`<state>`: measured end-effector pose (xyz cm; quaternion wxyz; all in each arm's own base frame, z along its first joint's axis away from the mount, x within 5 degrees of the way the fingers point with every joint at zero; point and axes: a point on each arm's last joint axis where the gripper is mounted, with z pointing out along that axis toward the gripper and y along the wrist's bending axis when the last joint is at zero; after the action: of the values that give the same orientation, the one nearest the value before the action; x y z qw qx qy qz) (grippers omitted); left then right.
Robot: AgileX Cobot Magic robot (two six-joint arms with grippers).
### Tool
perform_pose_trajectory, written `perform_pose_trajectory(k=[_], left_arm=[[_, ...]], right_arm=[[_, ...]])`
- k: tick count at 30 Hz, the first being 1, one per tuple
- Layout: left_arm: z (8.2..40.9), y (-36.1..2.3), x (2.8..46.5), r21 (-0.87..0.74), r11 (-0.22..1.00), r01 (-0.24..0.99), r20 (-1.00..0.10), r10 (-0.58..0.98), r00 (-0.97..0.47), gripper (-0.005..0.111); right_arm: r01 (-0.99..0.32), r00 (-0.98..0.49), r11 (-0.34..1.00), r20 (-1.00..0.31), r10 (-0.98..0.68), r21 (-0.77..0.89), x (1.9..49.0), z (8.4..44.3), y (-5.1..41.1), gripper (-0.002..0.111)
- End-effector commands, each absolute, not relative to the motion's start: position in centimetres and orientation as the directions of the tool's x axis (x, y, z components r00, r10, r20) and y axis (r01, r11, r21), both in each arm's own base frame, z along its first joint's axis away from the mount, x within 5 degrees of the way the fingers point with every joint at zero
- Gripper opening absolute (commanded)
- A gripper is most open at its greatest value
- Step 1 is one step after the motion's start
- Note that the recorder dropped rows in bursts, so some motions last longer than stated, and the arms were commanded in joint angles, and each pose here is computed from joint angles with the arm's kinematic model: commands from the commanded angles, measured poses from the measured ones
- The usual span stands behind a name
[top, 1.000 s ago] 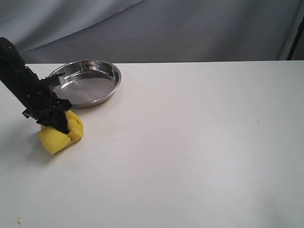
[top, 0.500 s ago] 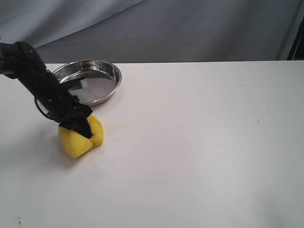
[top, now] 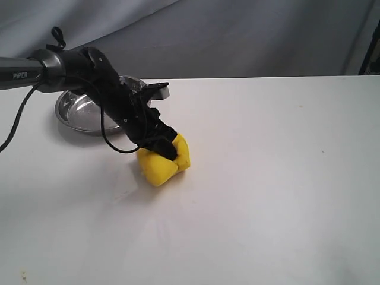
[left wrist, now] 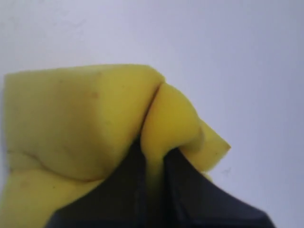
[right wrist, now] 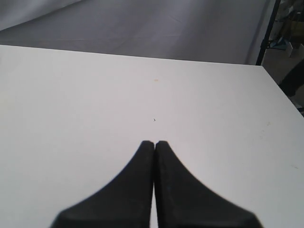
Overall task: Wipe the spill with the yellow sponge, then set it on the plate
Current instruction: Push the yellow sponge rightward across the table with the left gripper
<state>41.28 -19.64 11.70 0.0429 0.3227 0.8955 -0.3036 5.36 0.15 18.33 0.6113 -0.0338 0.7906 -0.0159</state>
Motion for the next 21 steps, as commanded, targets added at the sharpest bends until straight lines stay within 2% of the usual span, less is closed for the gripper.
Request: perform_pose_trajectory(k=[1,8,15,18,21], left_arm=[[12.1,-20.5,41.2,-0.542,0.571,0.616,-0.311,0.545,-0.779,0.000],[12.4,-21.0,42.1,-0.517,0.553,0.654,-0.419,0.503,-0.756,0.000],[13.4,-21.5,42.8,-0.512,0.464,0.723,-0.573,0.442,-0.690,0.000],[13.4,-21.3,43.4,-0.501,0.499,0.707,-0.593,0.397,-0.700,0.000],[12.5,-20.8,43.7,-0.525,0.526,0.669,-0.564,0.374,-0.736,0.000]], right_arm=[[-0.036,-0.250,0.997,-0.966,-0.071,-0.064,5.4,18.2,0.2,0.000],[-0.036,-0.250,0.997,-0.966,-0.071,-0.064,5.4,18.2,0.2,0.000],[-0.036,-0.250,0.997,-0.966,-0.071,-0.064,5.4,18.2,0.2,0.000],[-0.036,-0.250,0.997,-0.966,-0.071,-0.064,5.4,18.2,0.2,0.000],[-0.036,-0.250,0.997,-0.966,-0.071,-0.064,5.4,18.2,0.2,0.000]])
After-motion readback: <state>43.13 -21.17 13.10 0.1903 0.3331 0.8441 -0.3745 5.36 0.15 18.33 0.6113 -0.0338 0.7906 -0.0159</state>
